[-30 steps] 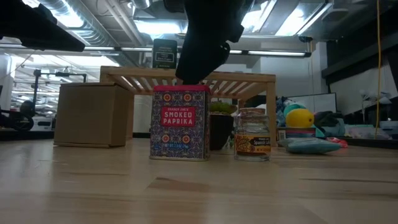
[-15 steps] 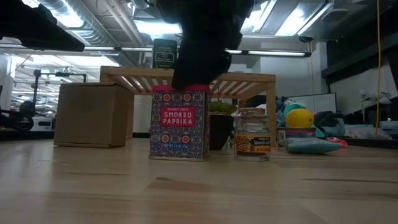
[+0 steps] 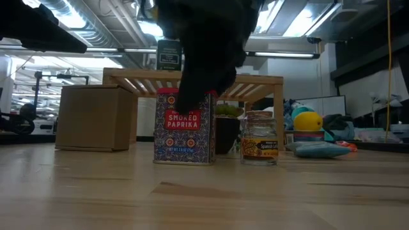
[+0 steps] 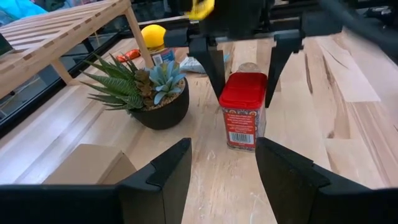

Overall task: Shelf spices
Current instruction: Put the red seasoning can on the shelf

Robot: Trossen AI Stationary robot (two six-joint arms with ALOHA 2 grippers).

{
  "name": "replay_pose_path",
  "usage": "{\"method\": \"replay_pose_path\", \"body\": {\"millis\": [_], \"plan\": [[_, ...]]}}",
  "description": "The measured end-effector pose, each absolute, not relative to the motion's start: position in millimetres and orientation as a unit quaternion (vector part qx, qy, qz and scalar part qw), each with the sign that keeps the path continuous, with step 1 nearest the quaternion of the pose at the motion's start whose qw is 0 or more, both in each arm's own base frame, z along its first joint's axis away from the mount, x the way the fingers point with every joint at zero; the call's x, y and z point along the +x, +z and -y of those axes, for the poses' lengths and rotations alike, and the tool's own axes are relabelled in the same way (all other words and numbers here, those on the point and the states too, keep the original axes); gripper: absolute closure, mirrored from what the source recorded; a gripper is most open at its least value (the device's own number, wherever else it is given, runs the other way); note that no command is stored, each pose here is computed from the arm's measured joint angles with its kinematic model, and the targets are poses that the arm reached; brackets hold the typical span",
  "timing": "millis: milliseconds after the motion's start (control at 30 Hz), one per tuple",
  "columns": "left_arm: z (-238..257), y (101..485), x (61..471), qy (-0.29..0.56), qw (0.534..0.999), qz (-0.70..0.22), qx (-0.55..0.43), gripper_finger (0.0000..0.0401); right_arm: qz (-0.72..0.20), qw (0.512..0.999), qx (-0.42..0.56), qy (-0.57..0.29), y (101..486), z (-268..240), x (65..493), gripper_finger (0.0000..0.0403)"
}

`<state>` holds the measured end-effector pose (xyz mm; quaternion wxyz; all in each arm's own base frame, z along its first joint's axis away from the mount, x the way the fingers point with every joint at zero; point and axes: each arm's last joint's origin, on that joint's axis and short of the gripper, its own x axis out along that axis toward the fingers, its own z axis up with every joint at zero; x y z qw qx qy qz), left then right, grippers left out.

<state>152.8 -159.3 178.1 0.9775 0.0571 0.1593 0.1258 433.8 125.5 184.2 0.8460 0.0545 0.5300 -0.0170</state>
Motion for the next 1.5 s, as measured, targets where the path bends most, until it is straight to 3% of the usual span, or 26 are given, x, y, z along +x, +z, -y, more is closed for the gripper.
{"method": "replay_pose_path", "body": {"millis": [200,500,867,1067,1500], "plan": [[159.2,178.1,152.8,0.126,0.977,-0.159,0.057,0.0229,-0.542,0.839,0.026,-0.024,171.7,-124.8,434.8,0.0194],[159.0,177.9,152.7,0.126,0.977,-0.16,0.058,0.0229,-0.549,0.835,-0.016,-0.036,177.8,-122.8,433.9,0.0198],[159.1,177.9,152.7,0.126,0.977,-0.16,0.058,0.0229,-0.526,0.833,-0.148,-0.085,244.2,-117.6,439.7,0.0198],[159.1,177.9,152.6,0.126,0.977,-0.16,0.057,0.0229,-0.527,0.802,-0.228,-0.166,284.0,-101.1,432.1,0.0198],[159.8,177.3,152.7,0.116,0.978,-0.166,0.044,0.0229,-0.538,0.797,-0.202,-0.184,337.5,-16.0,433.9,0.0198]]}}
